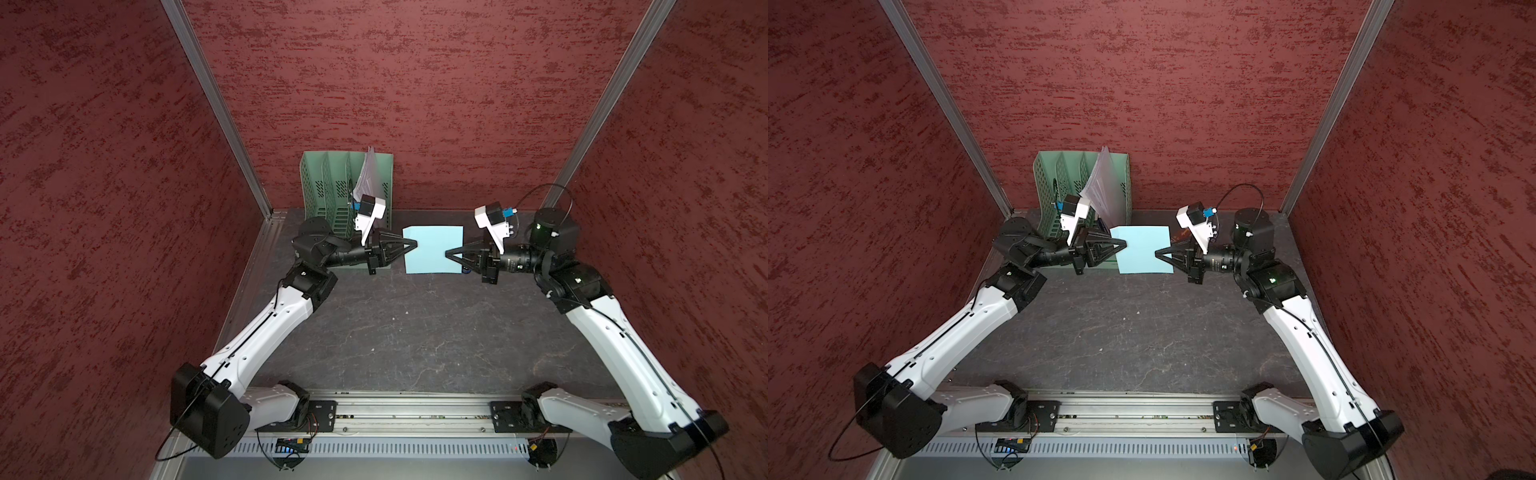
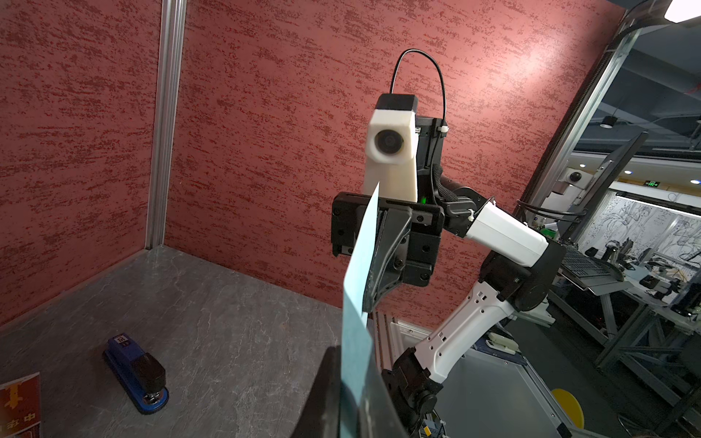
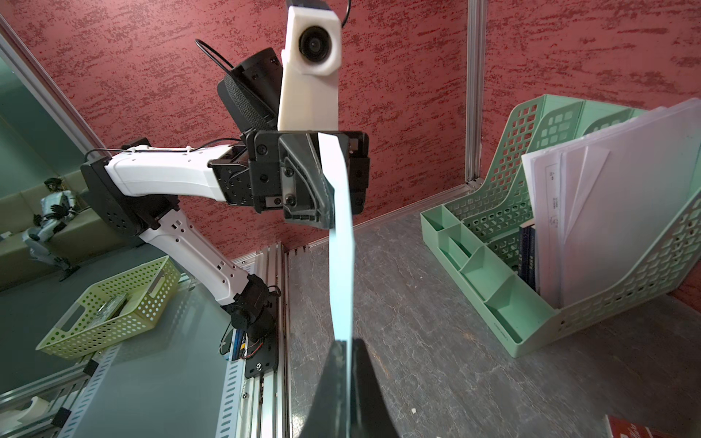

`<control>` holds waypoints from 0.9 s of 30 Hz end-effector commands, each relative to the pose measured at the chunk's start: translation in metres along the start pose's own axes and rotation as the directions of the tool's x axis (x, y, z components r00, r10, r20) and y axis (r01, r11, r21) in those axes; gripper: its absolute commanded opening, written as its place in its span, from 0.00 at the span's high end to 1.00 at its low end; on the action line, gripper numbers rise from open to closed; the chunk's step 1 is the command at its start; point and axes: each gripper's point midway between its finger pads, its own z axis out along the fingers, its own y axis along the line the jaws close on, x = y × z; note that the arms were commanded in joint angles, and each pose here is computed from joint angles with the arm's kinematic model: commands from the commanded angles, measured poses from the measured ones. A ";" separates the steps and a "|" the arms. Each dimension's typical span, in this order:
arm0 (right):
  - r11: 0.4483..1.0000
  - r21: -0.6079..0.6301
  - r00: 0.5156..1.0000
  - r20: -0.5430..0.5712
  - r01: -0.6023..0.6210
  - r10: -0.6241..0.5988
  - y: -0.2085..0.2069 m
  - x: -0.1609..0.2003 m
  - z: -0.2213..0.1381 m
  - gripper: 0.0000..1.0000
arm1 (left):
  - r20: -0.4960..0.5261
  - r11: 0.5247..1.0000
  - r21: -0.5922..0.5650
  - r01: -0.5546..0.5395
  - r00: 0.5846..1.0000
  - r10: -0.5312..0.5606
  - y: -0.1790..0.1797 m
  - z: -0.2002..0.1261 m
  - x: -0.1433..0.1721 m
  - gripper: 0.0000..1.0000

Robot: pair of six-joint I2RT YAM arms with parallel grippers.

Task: Fold the square paper along the opposite sides
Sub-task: Pick up the paper from the center of the board.

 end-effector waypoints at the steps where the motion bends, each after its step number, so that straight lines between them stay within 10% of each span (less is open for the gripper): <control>1: 1.000 0.001 0.999 0.011 0.030 -0.030 0.008 -0.009 -0.003 1.00 | 0.010 1.000 -0.002 -0.010 1.000 0.010 -0.001 -0.003 -0.002 0.92; 12: 1.000 -0.020 1.000 0.009 0.023 -0.023 0.011 -0.008 -0.002 1.00 | 0.021 1.000 -0.006 -0.020 1.000 0.020 -0.002 -0.003 -0.006 1.00; 16: 0.999 -0.029 1.000 0.005 0.023 -0.023 0.013 -0.005 -0.003 0.39 | 0.011 1.000 0.010 -0.026 1.000 0.025 -0.006 -0.002 -0.011 1.00; 19: 0.999 -0.017 0.999 0.003 0.042 -0.042 0.015 -0.004 -0.005 0.15 | -0.013 0.999 0.024 -0.042 0.999 0.042 -0.014 -0.002 -0.017 1.00; 27: 0.985 0.108 0.990 -0.047 0.137 -0.132 0.022 -0.011 -0.025 0.07 | -0.105 0.994 0.046 -0.099 0.989 0.103 -0.048 -0.015 -0.027 1.00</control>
